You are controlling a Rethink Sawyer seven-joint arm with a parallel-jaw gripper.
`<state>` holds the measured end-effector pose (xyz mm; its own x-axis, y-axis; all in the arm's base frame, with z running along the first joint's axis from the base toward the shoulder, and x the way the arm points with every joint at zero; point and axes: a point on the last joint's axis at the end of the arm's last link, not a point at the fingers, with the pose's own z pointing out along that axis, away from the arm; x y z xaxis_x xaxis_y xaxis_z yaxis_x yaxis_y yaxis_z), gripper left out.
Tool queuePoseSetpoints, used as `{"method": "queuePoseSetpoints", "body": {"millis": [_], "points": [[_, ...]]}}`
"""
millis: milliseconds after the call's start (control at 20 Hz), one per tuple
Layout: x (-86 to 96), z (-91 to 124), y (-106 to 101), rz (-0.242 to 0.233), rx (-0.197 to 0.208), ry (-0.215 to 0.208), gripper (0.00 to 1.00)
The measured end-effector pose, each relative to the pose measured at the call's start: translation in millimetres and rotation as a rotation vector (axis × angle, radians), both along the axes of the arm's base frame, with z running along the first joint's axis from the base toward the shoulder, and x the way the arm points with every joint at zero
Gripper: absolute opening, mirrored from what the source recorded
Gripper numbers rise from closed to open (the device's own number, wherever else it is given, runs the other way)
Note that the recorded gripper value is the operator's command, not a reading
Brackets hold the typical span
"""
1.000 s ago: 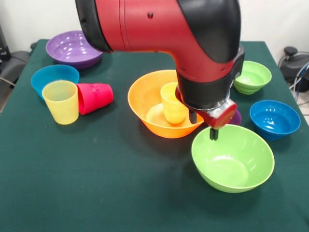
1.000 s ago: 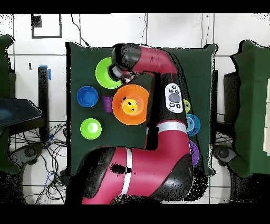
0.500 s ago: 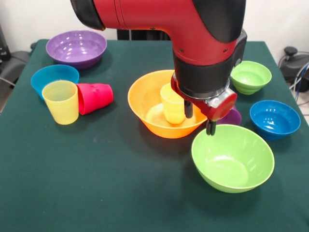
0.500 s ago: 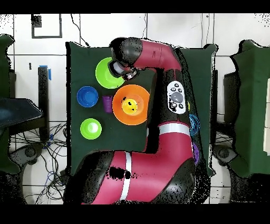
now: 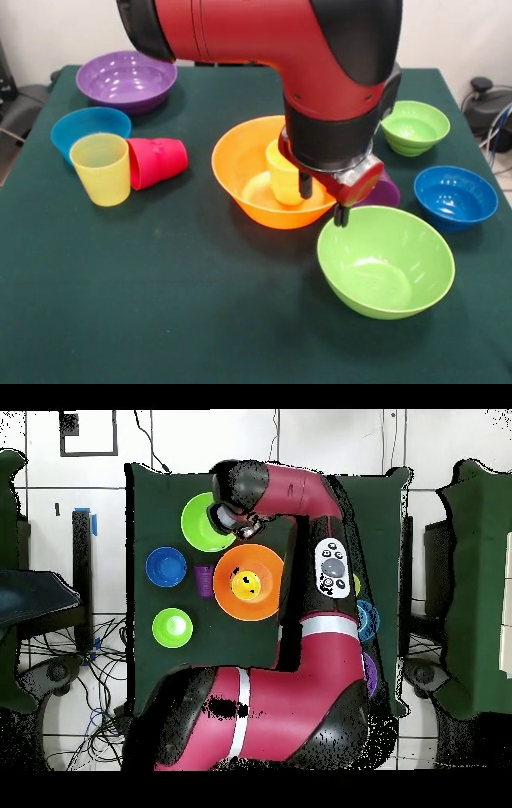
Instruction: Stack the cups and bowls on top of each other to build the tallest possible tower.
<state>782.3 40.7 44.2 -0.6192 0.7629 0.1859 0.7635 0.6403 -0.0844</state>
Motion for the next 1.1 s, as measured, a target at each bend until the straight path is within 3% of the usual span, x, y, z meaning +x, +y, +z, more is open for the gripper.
{"method": "queuePoseSetpoints", "body": {"millis": [300, 500, 800, 1100], "points": [[-3.1, -14.4, -12.0, 0.014, -0.025, -0.005, 1.0], [-0.1, -27.3, -31.1, 0.046, -0.028, -0.032, 1.0], [1.0, -37.1, -46.0, 0.094, -0.018, -0.057, 1.0], [7.1, -31.4, -49.9, 0.119, 0.014, -0.093, 1.0]]}}
